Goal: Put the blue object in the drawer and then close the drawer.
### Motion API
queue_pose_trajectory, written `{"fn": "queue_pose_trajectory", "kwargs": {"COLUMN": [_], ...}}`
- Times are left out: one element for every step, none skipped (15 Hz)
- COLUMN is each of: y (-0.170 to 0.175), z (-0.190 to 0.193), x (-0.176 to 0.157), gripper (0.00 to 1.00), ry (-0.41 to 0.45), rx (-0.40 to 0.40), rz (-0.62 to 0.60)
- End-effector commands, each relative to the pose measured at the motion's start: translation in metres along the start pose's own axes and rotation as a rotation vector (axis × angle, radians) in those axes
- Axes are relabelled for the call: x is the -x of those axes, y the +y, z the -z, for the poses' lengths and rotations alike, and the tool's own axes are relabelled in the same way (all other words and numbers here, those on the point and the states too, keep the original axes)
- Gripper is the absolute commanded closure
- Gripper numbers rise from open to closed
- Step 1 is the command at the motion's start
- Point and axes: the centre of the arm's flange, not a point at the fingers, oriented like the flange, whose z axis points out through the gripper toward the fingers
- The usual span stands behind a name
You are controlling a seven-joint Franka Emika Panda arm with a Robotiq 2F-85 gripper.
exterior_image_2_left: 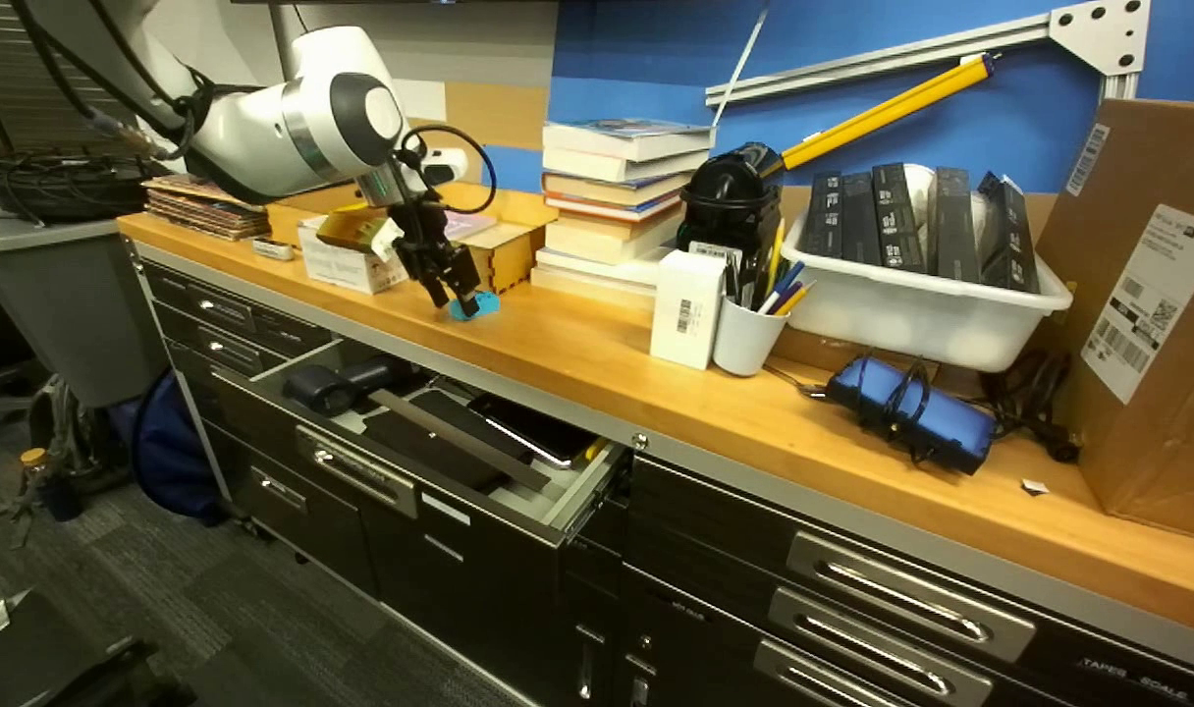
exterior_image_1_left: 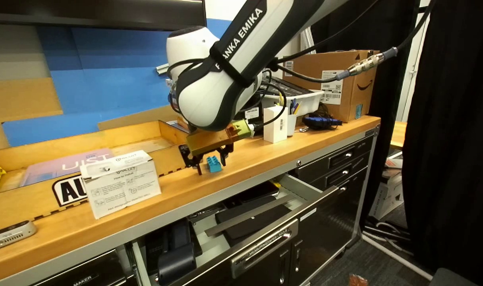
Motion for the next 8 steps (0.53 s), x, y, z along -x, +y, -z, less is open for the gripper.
{"fn": "queue_pose_trajectory", "kwargs": {"y": [-0.006, -0.007, -0.007, -0.007, -0.007, -0.003, -0.002, 0.002], "z": [0.001, 0.004, 0.005, 0.008, 0.01, 0.015, 0.018, 0.025], "x": [-0.011, -0.01, -0.007, 0.0, 0.005, 0.015, 0.02, 0.031], "gripper": [0.58, 0.65, 0.73, 0.8, 0.88, 0.88, 0.87, 0.87], "ry": [0.036, 0.032, 0.02, 0.001, -0.003, -0.023, -0.031, -0.048], "rx": [0.005, 0.012, 0.013, 0.01, 0.016, 0.006, 0.006, -0.004], "rz": [-0.026, -0.025, -0.018, 0.0, 0.006, 0.013, 0.015, 0.015]}}
